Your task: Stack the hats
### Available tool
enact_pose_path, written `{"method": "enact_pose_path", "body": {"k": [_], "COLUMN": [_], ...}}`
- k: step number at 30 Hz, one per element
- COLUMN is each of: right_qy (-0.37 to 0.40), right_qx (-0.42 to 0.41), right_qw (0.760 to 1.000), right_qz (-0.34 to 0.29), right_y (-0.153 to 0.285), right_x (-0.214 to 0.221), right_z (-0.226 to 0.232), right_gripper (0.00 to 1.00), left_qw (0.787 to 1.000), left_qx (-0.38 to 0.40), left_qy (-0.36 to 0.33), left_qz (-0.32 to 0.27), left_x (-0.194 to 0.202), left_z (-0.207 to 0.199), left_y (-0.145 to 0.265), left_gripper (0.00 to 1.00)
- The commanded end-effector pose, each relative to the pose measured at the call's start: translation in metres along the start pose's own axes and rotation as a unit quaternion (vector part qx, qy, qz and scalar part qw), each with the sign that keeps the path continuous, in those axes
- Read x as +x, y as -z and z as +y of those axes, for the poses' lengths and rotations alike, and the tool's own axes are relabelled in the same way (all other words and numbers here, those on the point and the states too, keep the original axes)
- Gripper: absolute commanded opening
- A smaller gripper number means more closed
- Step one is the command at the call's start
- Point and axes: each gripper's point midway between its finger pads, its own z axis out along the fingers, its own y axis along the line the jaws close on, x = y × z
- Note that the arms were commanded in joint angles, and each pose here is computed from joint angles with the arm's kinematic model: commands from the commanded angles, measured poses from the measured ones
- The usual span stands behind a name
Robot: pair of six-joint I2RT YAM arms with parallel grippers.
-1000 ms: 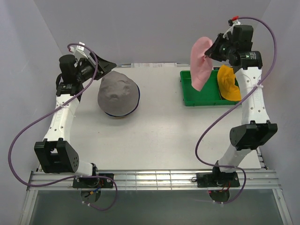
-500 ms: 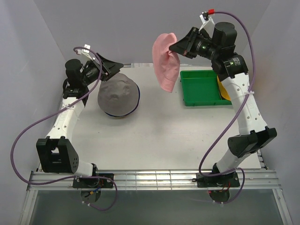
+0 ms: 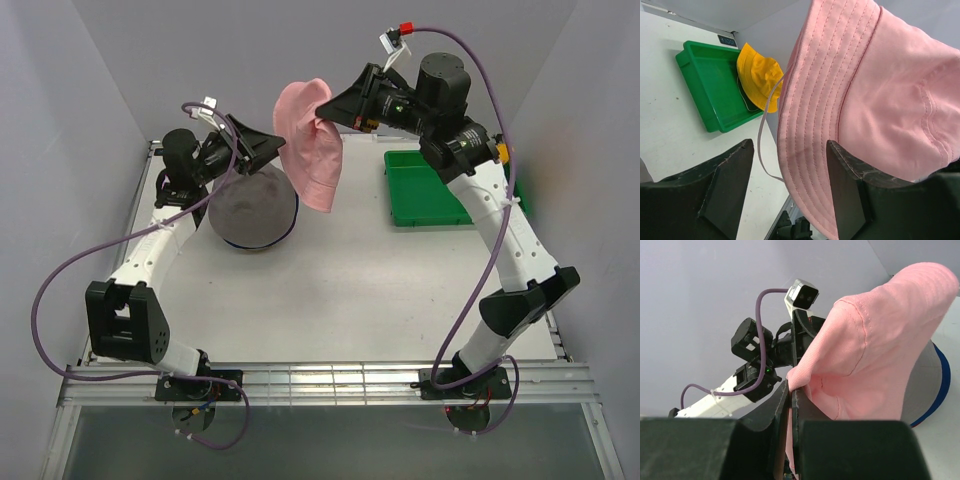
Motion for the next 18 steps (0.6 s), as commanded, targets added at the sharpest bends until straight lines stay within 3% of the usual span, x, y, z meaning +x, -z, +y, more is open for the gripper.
{"method": "enact_pose_path", "body": {"k": [1, 13, 16, 18], "right_qy": [0.023, 0.021, 0.023, 0.027], "right_qx": [-0.048, -0.052, -0.041, -0.027], "right_qw": [0.998, 0.998, 0.999, 0.999], "right_qz": [-0.030, -0.027, -0.024, -0.021], "right_y": [0.001, -0.005, -0.006, -0.007], "right_x": [-0.019, -0.016, -0.013, -0.010], "right_z": [0.035, 0.036, 0.030, 0.022], "right_gripper": [0.08, 0.08, 0.08, 0.08], "left_qw": [0.999, 0.998, 0.998, 0.998], "left_qx": [0.029, 0.058, 0.060, 0.060], "left_qy": [-0.002, 0.010, 0.005, 0.001], "left_qz": [-0.015, -0.015, -0.019, -0.022], "left_x": [-0.008, -0.008, -0.009, -0.011], "left_z": [-0.018, -0.035, -0.039, -0.041], "left_y": [-0.002, -0.002, 0.000, 0.001], "left_gripper": [0.70, 0.66, 0.55, 0.41]}}
